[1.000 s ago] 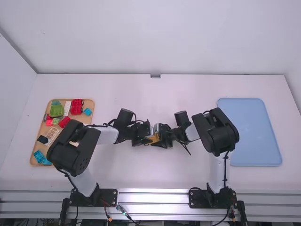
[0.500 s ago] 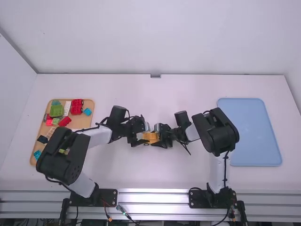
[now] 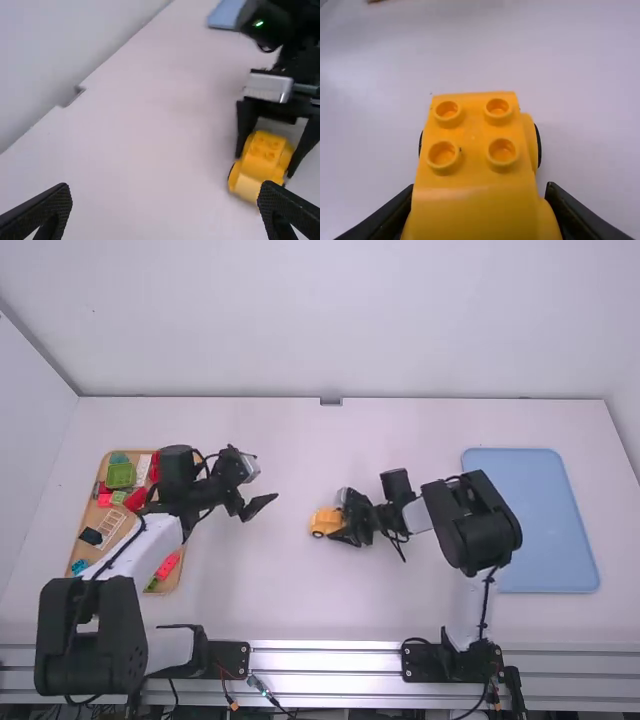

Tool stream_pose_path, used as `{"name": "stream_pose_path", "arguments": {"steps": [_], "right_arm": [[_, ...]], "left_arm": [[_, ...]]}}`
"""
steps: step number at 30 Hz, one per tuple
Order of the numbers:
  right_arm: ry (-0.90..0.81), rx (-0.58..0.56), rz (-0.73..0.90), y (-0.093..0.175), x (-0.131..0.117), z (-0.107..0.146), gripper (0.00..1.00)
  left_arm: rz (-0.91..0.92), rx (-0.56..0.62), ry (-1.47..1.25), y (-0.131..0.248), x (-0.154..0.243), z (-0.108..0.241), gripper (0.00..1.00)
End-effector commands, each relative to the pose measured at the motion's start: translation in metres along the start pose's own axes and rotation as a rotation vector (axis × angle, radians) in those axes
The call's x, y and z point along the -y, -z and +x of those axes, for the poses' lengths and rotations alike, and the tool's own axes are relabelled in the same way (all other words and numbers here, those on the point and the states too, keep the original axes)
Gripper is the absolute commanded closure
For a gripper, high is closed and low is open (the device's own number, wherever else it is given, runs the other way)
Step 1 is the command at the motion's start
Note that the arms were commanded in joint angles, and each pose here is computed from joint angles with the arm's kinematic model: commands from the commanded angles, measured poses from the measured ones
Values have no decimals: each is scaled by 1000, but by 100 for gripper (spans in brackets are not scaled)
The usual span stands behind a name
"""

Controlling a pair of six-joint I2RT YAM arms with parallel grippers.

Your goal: Assemble lego blocks to make yellow taxi

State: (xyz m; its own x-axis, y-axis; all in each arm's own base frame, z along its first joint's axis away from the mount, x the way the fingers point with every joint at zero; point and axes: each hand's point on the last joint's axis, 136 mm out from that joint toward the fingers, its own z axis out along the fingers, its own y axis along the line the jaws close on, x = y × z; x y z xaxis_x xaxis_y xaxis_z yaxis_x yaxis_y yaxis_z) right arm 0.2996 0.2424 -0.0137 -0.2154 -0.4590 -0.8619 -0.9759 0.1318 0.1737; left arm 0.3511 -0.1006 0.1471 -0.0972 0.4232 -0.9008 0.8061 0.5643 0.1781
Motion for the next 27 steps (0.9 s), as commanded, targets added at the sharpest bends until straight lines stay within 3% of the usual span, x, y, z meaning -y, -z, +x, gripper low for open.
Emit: {"name": "stream_pose_path", "arguments": {"steps": [1, 3, 8, 10, 11, 12, 14, 16, 18, 21, 23, 27], "right_arm": [[24, 19, 147, 35, 33, -38, 56], [20, 5, 220, 56, 44, -45, 58], [-73, -89, 513, 149, 72, -47, 62], [-139, -113, 607, 186, 75, -39, 64], [-212, -123, 690, 216, 79, -28, 65], [-232, -125, 709, 223, 80, -25, 65], [-371, -121, 847, 268, 85, -1, 65], [-435, -118, 905, 285, 87, 13, 65], [-578, -116, 1036, 316, 90, 46, 64], [-711, -137, 1171, 342, 90, 83, 62], [-783, -139, 1238, 352, 88, 109, 60], [-842, -125, 1268, 356, 85, 134, 60]], "left_arm": [[-45, -22, 84, 1, -10, 7, 1], [-57, -30, 80, -1, -13, 11, 1], [-87, -36, 60, -8, -22, 16, 1], [-99, -28, 49, -11, -28, 18, 1], [-106, -18, 32, -15, -31, 18, 1], [-106, -16, 30, -15, -31, 18, 1], [-116, 0, 9, -19, -36, 18, 1], [-123, 7, 8, -21, -39, 18, 1], [-167, 20, 51, -24, -50, 19, 1], [-270, 7, 158, -23, -70, 26, 1], [-355, -3, 242, -21, -85, 33, 1], [-387, -18, 266, -21, -91, 40, 1]]}}
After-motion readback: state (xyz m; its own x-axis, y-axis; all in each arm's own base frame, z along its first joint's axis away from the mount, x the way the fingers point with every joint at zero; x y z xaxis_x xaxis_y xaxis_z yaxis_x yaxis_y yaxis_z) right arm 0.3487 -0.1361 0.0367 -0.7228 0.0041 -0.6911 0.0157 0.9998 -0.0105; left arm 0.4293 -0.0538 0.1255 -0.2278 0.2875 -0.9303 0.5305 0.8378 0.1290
